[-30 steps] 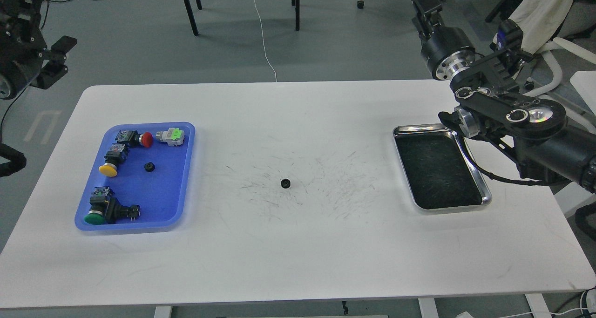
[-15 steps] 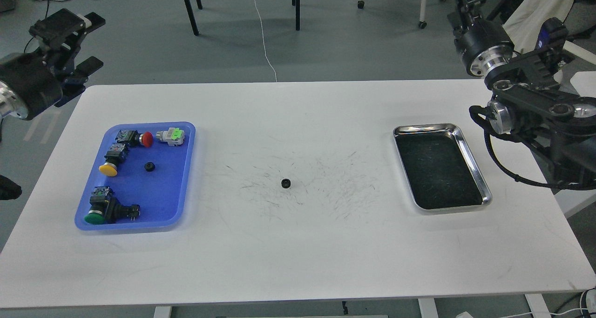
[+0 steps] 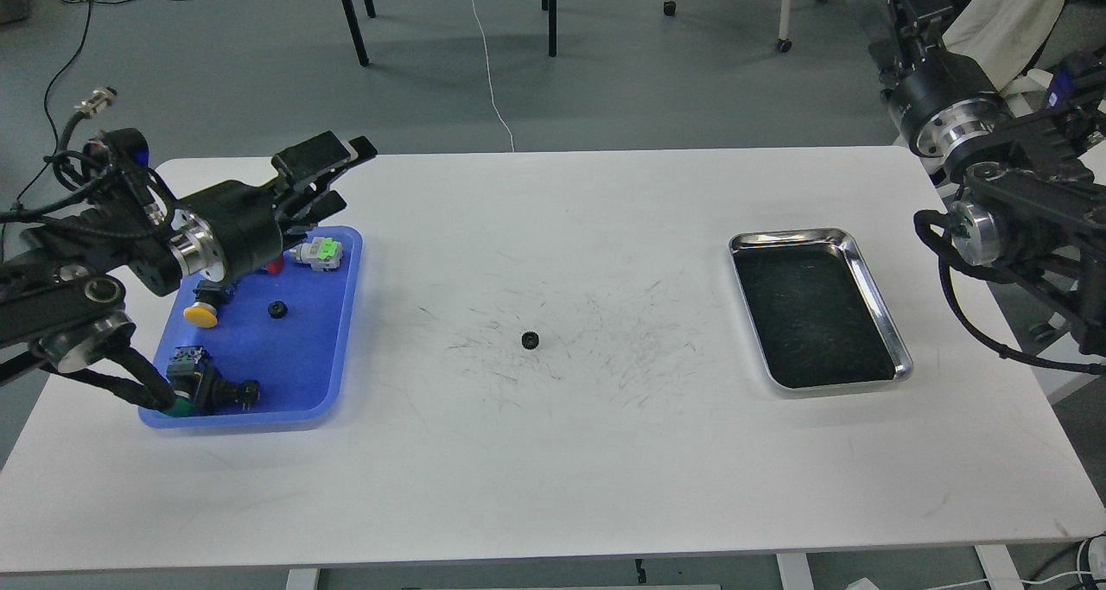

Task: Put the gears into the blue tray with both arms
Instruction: 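Move the left gripper from the blue tray toward the black gear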

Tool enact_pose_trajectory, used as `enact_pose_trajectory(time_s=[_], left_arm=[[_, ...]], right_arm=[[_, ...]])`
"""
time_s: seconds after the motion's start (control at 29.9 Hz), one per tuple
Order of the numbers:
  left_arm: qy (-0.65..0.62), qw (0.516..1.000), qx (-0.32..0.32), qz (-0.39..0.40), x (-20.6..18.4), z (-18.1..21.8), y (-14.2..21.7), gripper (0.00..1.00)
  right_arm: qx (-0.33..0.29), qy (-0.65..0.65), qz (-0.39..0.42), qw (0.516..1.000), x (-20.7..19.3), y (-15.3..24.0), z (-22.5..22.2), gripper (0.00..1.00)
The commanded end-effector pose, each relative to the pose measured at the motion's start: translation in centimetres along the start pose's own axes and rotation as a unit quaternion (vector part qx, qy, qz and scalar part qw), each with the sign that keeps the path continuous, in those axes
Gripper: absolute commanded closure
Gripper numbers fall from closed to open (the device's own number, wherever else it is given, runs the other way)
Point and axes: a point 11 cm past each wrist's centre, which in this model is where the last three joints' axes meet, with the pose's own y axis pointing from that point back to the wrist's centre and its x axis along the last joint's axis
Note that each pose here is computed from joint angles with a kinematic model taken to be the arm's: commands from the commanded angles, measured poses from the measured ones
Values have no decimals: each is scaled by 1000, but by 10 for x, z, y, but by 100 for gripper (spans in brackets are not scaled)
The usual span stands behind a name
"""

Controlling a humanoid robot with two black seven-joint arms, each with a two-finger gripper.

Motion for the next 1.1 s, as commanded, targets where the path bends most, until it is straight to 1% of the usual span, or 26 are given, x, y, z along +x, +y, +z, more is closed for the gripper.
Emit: enact_pose_trajectory(time_s=[0.0,0.1,0.17,0.23,0.37,0.47,0.5,0.64,0.7,0.8,0.87,0.94,1.07], left_arm=[[-52,998,-7,-40,-24,8,-18,2],[-72,996,-5,-55,-32,7,-21,2],[-79,994,-17,-69,-40,15,-29,1],[-88,993,-11,-83,-49,13,-37,1],[-107,989,-4,-105,-66,9,-45,2],[-122,985,-12,-120,-74,15,-51,1],[-134,982,-8,-134,-83,12,-54,2],[-170,969,-31,-177,-118,25,-71,2],[-183,965,-40,-181,-125,32,-77,2],[-216,959,-17,-184,-131,15,-91,2],[-234,954,-27,-186,-142,23,-102,2],[-253,950,-37,-181,-142,35,-110,2],[-306,937,-28,-163,-145,27,-136,2]], right_arm=[[0,1,0,1000,1,0,0,7],[0,1,-1,1000,1,0,0,7],[2,-5,0,1000,2,-1,-3,7],[-3,-13,4,1000,4,-1,-2,7],[-20,-38,28,999,18,3,6,7],[-30,-64,44,996,26,5,9,6],[-33,-71,49,996,29,6,10,6],[-42,-117,50,991,30,8,14,6],[-41,-141,50,988,31,8,14,6],[-45,-148,48,987,30,10,19,6],[-43,-152,44,986,30,9,18,6],[-38,-159,41,986,34,10,16,6],[-40,-177,54,982,40,14,23,6]])
